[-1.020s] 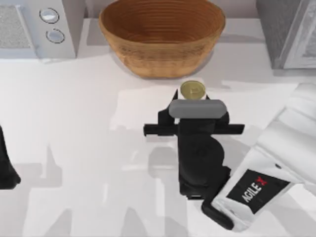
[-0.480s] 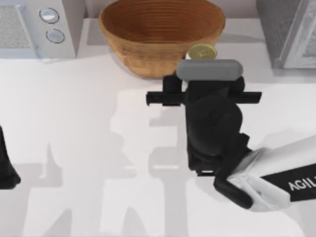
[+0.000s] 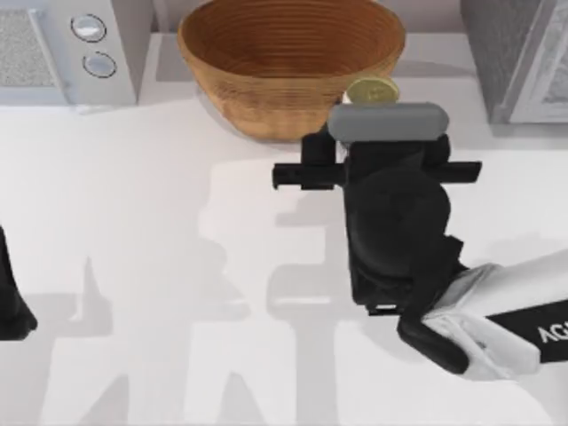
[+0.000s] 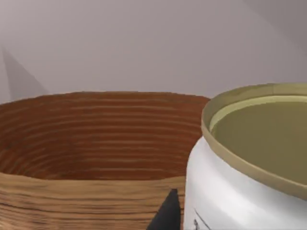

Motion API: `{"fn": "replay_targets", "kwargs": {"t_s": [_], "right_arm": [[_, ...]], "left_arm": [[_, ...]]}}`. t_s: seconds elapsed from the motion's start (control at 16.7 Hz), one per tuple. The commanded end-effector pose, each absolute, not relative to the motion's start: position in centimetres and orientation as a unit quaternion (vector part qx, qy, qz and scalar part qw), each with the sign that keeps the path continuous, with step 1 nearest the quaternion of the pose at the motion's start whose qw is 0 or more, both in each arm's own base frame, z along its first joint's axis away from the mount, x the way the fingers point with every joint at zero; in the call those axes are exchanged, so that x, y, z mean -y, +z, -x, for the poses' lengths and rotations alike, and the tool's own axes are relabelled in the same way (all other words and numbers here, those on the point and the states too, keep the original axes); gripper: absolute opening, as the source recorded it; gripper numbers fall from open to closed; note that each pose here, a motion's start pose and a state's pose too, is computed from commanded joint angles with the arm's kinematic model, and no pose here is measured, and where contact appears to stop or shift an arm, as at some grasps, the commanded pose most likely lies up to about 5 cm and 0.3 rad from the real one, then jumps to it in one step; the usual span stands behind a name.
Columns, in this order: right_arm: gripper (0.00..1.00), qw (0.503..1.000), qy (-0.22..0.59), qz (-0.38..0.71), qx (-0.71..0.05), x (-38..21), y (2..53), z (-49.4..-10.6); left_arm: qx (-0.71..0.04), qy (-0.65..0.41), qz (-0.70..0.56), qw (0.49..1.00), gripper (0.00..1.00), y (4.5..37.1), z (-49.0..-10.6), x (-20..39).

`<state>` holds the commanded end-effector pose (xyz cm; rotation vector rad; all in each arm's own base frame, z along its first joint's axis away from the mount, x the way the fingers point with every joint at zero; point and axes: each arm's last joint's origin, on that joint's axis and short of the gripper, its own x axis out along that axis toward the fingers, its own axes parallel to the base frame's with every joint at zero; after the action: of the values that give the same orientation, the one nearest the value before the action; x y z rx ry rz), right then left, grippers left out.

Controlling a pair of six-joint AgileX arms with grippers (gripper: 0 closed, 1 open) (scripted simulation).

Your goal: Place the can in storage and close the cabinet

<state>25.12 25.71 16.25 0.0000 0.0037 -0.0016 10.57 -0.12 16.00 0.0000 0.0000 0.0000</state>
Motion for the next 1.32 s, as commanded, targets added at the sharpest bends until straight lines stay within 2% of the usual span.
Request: {"fn": "replay_targets", "kwargs": {"t_s": [0.36, 0.66, 0.96, 1.32], "right_arm": [[0.0, 0.997, 0.02, 0.03, -0.062, -16.6, 17.6, -23.7], [0.0, 0.995, 0.028, 0.022, -0.096, -7.5, 18.0, -18.5], [0.0, 0.997, 0.024, 0.001, -0.079, -2.5, 16.3, -13.6], [0.0, 1.0, 0.007, -0.003, -0.018, -0.3, 15.7, -11.1]], "left_arm": [[0.0, 0.0, 0.0, 1.0, 1.0, 16.0, -10.6, 0.1], [0.0, 0.0, 0.0, 1.0, 1.0, 16.0, -10.6, 0.1], [0.0, 0.0, 0.0, 1.0, 1.0, 16.0, -10.6, 0.1], [0.0, 0.0, 0.0, 1.0, 1.0, 16.0, -10.6, 0.1]]}}
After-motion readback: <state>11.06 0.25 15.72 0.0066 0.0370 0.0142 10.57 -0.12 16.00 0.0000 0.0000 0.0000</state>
